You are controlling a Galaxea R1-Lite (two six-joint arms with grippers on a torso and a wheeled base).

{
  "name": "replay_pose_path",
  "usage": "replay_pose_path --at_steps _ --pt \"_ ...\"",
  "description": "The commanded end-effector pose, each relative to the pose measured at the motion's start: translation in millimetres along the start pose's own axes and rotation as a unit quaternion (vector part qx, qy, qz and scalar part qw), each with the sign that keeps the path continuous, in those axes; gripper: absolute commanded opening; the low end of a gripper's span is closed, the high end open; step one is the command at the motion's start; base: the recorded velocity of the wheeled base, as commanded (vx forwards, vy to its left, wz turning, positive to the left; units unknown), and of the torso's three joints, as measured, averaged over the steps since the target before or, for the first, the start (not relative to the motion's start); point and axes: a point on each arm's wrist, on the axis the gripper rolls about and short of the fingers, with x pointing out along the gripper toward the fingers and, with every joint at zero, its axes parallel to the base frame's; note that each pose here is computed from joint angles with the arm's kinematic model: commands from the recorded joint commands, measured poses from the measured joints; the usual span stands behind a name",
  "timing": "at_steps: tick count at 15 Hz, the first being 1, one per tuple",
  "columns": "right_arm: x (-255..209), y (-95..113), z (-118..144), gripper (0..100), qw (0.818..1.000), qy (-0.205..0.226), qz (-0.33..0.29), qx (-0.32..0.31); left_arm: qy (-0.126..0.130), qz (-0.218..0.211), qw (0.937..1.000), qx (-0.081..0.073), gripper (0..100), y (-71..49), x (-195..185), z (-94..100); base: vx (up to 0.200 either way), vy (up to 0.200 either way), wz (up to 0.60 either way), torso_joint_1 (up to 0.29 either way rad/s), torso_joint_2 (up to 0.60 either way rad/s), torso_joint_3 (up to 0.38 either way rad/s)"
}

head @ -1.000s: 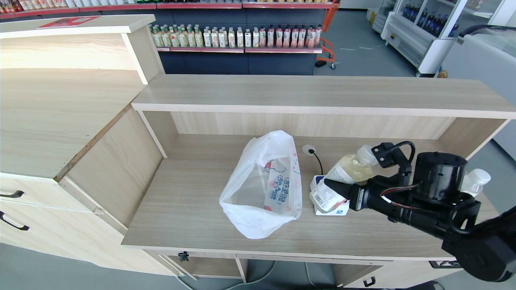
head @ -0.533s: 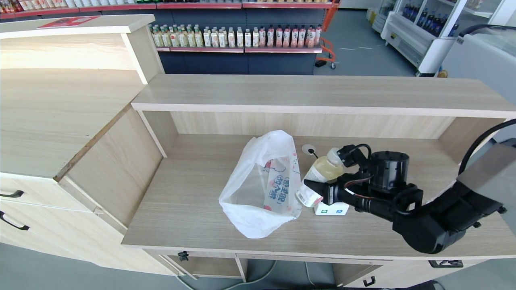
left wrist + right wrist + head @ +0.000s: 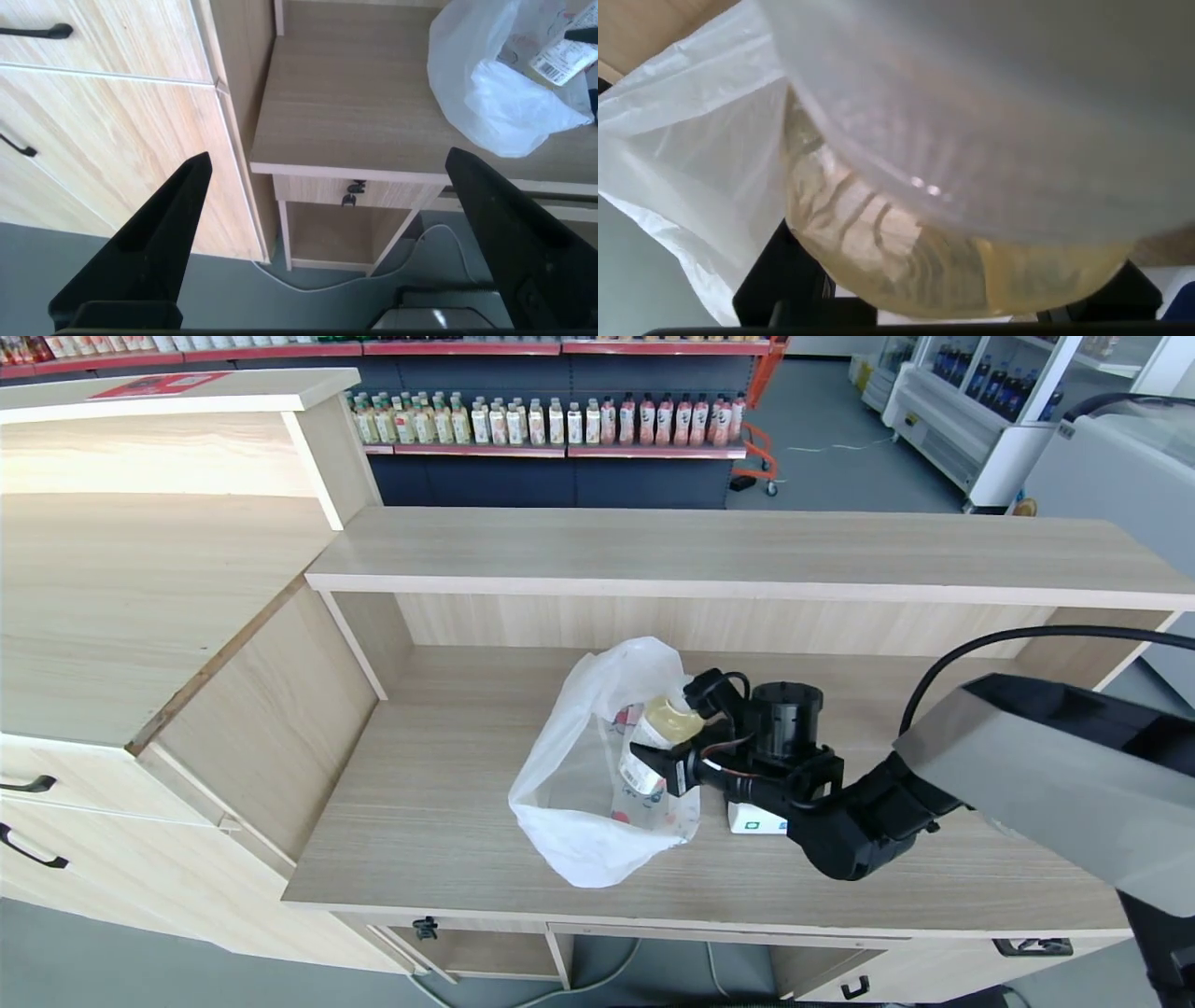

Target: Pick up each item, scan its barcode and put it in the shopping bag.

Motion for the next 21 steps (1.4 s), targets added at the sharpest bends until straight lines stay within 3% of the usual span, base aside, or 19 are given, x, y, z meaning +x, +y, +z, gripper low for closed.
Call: replay_pose_path --at_steps 1,4,10,11,13,15,20,21 --pt "22.0 1.7 -21.7 0 1.000 0.008 0.006 -0.023 0.000 0.001 1.0000 0.000 100 0.0 0.0 0.0 0.000 0.000 0.00 0.000 0.00 0.000" --pt "44.1 -0.7 -34.9 0 0.997 -0.003 0.004 -0.075 0.000 0.000 1.0000 0.000 100 0.0 0.0 0.0 0.000 0.000 0.00 0.000 0.00 0.000" --pt "60.7 0.4 -45.5 0 0.996 -0.015 0.005 -0.084 0.000 0.001 1.0000 0.000 100 0.0 0.0 0.0 0.000 0.000 0.00 0.000 0.00 0.000" --pt "60.4 -0.3 -45.9 100 0.996 -0.014 0.005 -0.084 0.000 0.000 1.0000 0.000 100 0.0 0.0 0.0 0.000 0.000 0.00 0.000 0.00 0.000" --pt "59.2 -0.5 -42.1 100 0.997 -0.017 0.001 -0.074 0.000 0.001 1.0000 0.000 100 0.0 0.0 0.0 0.000 0.000 0.00 0.000 0.00 0.000" --pt "52.2 -1.6 -22.5 100 0.999 -0.029 -0.001 -0.038 0.000 0.001 1.0000 0.000 100 0.0 0.0 0.0 0.000 0.000 0.00 0.000 0.00 0.000" --pt "1.6 0.9 65.3 100 0.989 -0.034 0.004 0.141 0.000 0.000 1.0000 0.000 100 0.0 0.0 0.0 0.000 0.000 0.00 0.000 0.00 0.000" --pt "-12.8 -0.2 75.1 100 0.989 -0.019 0.001 0.149 0.000 0.000 1.0000 0.000 100 0.0 0.0 0.0 0.000 0.000 0.00 0.000 0.00 0.000"
